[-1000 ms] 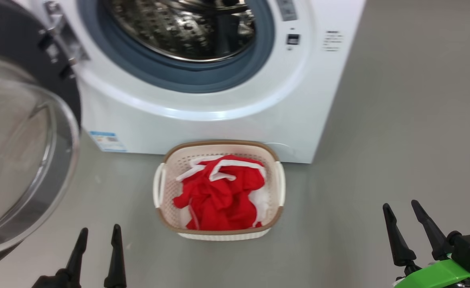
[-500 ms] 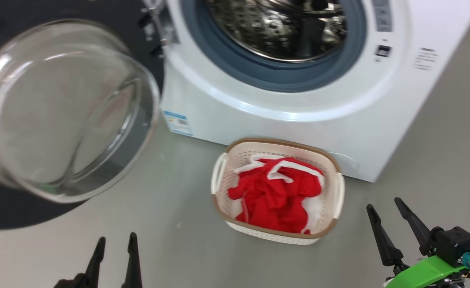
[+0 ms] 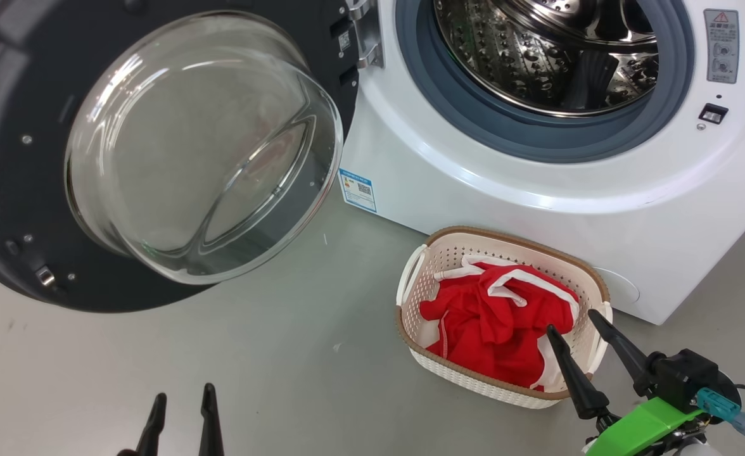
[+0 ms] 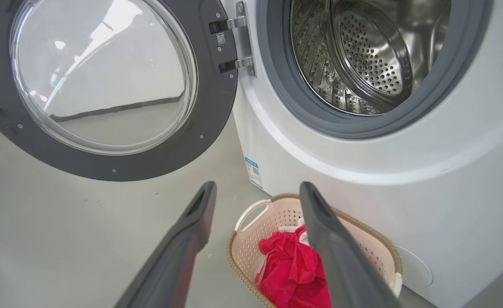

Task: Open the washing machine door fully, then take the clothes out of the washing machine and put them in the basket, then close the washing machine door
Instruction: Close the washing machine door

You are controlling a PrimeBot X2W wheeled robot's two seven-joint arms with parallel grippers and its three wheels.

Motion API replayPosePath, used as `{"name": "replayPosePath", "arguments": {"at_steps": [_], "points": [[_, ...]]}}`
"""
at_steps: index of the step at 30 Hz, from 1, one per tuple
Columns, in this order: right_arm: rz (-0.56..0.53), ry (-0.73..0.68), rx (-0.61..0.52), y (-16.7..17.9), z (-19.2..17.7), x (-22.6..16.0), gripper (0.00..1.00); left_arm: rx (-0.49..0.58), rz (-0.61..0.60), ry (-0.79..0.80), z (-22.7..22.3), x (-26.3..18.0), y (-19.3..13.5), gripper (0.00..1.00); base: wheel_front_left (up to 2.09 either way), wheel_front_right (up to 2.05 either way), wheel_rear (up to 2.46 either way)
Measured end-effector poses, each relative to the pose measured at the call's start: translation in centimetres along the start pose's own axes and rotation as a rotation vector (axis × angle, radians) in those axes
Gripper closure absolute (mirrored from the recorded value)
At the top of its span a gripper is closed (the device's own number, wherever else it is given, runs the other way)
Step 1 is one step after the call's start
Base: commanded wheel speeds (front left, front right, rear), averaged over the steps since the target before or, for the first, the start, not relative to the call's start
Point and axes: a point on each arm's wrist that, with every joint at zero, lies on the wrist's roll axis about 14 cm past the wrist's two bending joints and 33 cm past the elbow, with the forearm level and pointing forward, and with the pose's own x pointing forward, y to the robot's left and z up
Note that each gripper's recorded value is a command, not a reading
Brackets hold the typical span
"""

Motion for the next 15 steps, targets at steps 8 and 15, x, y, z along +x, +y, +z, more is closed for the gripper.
{"name": "replayPosePath", "arguments": {"at_steps": [8,15], "points": [[0.014,0.015,-0.003,0.2,-0.3,0.1,0.0,-0.015,0.021,-0.018,0.6,-0.1,0.2,0.16,0.0,0.0,0.0],[-0.011,-0.005,0.004,-0.2,0.3,-0.2,0.0,-0.021,-0.025,-0.159,5.0,0.6,0.3,1.0,0.0,0.0,0.0]]}}
